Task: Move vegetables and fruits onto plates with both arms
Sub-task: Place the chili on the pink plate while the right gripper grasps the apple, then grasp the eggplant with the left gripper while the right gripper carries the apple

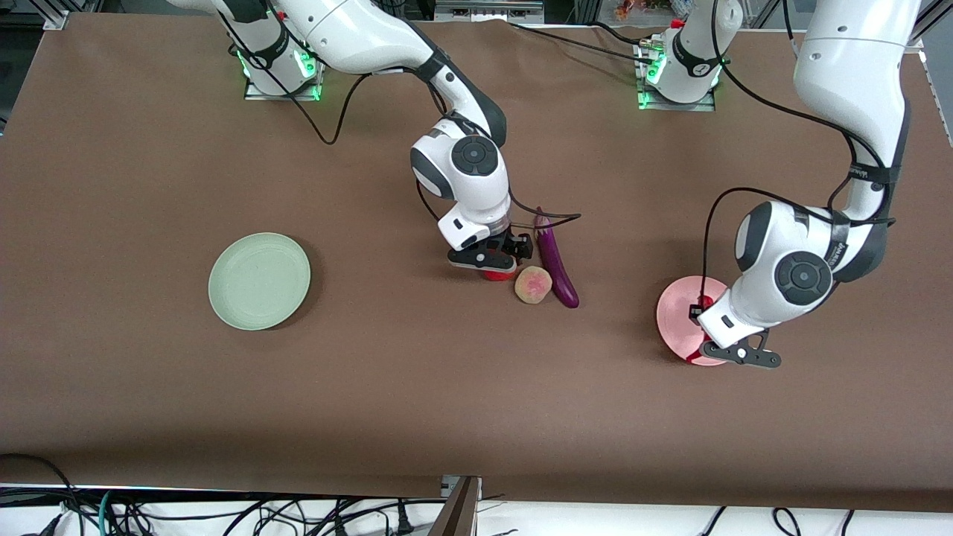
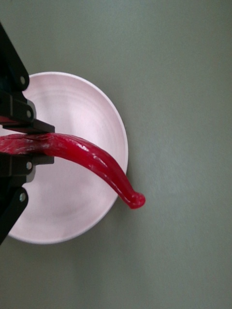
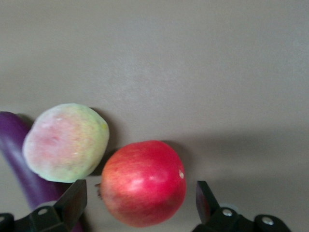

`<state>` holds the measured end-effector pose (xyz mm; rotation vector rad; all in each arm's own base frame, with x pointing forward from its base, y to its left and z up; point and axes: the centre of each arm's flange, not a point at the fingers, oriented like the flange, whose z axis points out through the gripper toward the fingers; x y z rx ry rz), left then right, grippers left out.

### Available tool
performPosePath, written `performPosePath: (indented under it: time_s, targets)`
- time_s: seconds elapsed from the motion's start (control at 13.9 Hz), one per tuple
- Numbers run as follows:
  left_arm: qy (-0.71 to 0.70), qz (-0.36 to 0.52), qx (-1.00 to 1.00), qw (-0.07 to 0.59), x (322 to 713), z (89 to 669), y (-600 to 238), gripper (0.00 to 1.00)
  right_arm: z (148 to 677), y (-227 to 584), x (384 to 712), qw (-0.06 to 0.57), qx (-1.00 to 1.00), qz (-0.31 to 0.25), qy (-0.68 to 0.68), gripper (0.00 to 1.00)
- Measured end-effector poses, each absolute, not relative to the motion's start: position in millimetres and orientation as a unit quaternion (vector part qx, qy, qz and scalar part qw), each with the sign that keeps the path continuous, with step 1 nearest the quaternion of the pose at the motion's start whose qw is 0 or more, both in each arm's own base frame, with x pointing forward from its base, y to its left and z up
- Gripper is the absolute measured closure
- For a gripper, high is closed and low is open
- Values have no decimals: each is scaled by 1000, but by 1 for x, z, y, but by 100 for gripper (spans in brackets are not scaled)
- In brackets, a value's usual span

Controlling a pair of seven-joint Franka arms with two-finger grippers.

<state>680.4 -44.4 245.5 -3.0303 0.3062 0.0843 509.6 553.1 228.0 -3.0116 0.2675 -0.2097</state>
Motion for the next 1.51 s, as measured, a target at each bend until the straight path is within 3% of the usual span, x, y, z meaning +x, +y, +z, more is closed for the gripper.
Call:
performPosePath:
  time_s: [0.07, 0.14, 0.36, 0.5, 0.65, 0.72, 1.01, 1.51]
  targets:
    - [103, 36, -993, 46, 681, 235, -31, 78, 222, 555, 506, 49, -993, -71, 85, 0]
    - [108, 41, -992, 44, 681, 227, -22, 71, 218, 557, 503, 46, -993, -72, 83, 0]
    - [124, 41, -991, 41, 684, 224, -18, 44, 217, 559, 502, 45, -993, -74, 81, 4]
    - [131, 36, -990, 38, 687, 230, -29, 25, 220, 560, 503, 47, -992, -75, 89, 22]
    - [146, 56, -987, 29, 683, 239, -52, 4, 220, 559, 504, 47, -992, -75, 92, 22]
    - [156, 73, -985, 24, 679, 247, -69, 0, 220, 559, 504, 47, -992, -75, 92, 22]
    - [146, 119, -982, -30, 660, 272, -111, 0, 224, 545, 521, 38, -991, -81, 99, 22]
    - [9, 188, -976, -112, 634, 284, -176, 0, 316, 387, 621, -46, -998, -10, -33, 22]
